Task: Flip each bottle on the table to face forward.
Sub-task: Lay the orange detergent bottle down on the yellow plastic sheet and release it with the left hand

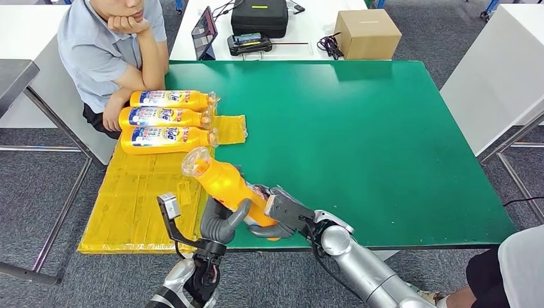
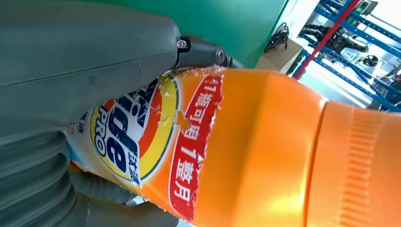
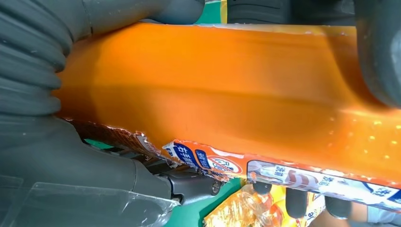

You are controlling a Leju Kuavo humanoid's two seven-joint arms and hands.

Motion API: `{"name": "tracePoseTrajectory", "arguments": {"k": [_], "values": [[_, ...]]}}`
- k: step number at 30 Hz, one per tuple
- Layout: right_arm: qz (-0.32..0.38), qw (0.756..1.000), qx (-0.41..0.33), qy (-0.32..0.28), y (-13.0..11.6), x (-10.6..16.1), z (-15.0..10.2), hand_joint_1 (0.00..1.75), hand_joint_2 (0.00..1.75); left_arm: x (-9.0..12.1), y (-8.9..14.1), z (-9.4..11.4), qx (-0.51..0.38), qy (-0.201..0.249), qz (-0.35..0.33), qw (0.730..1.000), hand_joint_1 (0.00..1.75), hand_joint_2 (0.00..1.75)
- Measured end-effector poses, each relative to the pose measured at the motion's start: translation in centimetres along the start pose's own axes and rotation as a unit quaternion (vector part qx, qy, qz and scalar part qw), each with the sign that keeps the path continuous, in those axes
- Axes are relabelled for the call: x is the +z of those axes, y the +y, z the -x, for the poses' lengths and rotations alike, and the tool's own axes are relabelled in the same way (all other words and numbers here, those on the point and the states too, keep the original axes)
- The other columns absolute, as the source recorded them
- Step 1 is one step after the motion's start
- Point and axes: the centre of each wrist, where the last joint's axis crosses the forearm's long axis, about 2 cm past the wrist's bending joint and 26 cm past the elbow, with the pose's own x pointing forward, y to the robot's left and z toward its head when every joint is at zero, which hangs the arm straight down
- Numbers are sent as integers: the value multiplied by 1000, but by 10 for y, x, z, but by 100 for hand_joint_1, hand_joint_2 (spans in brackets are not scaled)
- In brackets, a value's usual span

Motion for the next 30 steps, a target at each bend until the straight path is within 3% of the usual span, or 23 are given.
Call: {"name": "tracePoseTrajectory", "arguments": {"k": [3,4,12,18,30], "values": [[-3,1000,-5,0,0,0,1,15,175,1,0,0,3,-2,1,1000,175,175],[-3,1000,-7,0,0,1,1,0,175,1,1,-1,3,-2,1,1000,175,175],[-4,1000,-23,-2,1,2,3,0,175,1,-1,-2,-9,-18,11,1000,175,175],[2,1000,-24,4,4,4,7,0,175,0,-3,-1,-105,-46,-17,993,175,175],[80,995,39,47,27,31,27,0,175,-15,4,-31,-309,-175,-101,929,175,175]]}}
